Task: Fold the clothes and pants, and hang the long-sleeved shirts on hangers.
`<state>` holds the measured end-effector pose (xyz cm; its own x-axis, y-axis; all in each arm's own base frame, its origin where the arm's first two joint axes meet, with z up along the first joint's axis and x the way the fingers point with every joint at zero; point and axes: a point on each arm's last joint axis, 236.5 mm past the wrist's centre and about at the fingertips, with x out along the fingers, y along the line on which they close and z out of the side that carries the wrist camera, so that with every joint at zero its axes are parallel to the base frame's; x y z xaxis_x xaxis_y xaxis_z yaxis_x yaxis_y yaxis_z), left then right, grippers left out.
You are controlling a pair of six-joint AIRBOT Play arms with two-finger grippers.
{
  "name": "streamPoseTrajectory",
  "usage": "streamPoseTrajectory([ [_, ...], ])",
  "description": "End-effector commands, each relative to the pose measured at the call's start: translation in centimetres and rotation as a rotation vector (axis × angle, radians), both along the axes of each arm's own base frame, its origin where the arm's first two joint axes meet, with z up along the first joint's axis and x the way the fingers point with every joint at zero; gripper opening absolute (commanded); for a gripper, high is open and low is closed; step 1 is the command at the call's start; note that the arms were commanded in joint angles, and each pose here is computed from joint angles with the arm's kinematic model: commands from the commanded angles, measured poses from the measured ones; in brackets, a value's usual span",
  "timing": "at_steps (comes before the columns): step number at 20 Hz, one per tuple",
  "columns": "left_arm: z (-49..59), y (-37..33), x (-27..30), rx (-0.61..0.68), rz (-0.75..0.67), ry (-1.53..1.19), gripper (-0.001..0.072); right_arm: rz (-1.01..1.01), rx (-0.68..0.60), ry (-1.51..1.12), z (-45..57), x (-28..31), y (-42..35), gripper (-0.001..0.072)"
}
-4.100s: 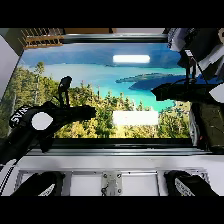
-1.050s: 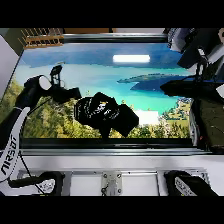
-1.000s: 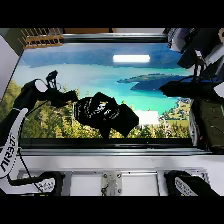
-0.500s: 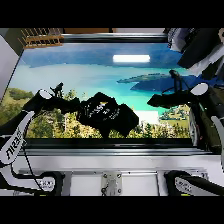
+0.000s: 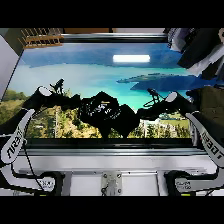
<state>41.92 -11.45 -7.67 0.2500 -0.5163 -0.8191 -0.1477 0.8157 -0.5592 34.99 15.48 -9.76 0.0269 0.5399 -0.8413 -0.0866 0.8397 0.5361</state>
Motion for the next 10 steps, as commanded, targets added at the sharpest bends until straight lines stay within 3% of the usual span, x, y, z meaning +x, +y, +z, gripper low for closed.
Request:
streamPoseTrajectory([
  [1,0.2,0.0,0.1,0.0,-0.002,-0.005,0.0006,0.035,-0.01,0.019,-1.5,-0.7,1.5,0.0583],
  [3,0.2,-0.1,0.1,-0.001,-0.002,-0.005,0.0006,0.054,-0.011,0.025,-1.8,-1.1,2.2,0.0579],
  [4,0.2,-0.1,0.0,-0.002,-0.005,-0.002,0.0006,0.065,-0.013,0.025,-1.9,-1.2,2.5,0.0541],
  [6,0.3,-0.3,-0.4,-0.008,-0.017,0.01,0.0006,0.063,-0.017,0.001,-1.8,-0.7,2.7,0.0047],
  [10,9.1,1.5,1.3,0.004,0.0,-0.188,0.0006,0.081,-0.027,-0.18,6.2,3.7,0.6,0.0019],
])
